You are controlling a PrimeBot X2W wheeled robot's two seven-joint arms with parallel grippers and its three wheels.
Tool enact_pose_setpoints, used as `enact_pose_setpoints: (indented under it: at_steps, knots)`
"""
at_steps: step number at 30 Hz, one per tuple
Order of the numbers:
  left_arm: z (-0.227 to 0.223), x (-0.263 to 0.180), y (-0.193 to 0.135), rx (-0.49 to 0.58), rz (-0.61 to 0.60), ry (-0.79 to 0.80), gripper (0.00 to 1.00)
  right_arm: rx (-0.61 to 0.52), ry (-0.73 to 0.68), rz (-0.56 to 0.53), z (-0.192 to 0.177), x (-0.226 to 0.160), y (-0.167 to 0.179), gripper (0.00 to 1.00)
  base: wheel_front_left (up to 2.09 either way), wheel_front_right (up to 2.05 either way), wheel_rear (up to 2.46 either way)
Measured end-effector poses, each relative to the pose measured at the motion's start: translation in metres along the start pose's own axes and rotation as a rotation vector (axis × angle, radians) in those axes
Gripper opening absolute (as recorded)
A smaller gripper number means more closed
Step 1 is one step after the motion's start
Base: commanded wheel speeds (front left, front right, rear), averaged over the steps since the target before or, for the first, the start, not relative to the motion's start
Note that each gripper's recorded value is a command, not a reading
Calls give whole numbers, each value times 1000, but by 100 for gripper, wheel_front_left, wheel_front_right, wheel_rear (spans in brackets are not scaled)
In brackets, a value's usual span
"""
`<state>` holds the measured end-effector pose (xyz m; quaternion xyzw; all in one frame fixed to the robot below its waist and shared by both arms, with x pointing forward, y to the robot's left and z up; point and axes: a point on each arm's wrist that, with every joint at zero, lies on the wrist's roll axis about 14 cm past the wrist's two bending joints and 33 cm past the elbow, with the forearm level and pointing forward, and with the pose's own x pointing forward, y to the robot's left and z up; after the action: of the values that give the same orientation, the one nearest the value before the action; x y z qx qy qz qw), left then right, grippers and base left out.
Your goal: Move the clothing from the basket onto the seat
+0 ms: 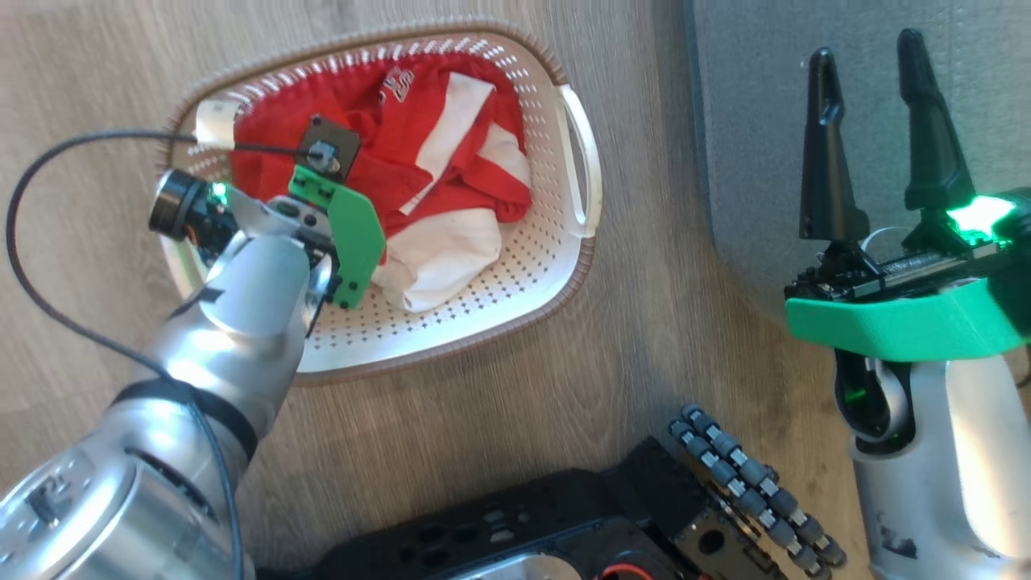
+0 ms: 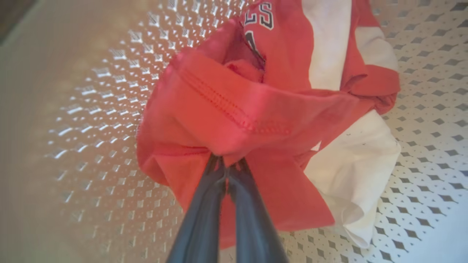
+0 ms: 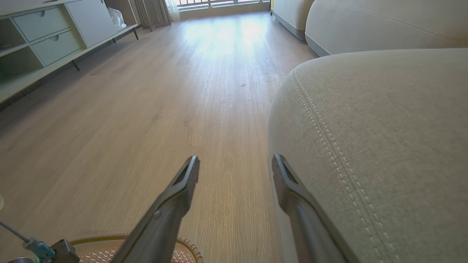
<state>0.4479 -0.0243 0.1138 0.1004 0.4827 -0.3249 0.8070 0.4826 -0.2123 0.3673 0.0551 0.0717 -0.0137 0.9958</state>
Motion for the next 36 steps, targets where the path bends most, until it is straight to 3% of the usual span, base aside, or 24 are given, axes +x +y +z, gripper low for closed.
enact_pose_setpoints:
  at_steps: [8, 18, 26, 36]
  knots:
    - [7, -38, 6, 15, 61, -66, 0, 25, -63, 30, 30, -3, 13, 100, 0, 0, 0]
    - [49, -107, 5, 33, 141, -267, 0, 57, -134, 33, 73, -27, 19, 100, 0, 0, 0]
    - [119, -172, -15, 9, 164, -535, 0, 74, -112, 48, 75, -54, 29, 100, 0, 0, 0]
    - [159, -269, -25, 0, 233, -825, 0, 98, -113, 75, 82, -91, 41, 100, 0, 0, 0]
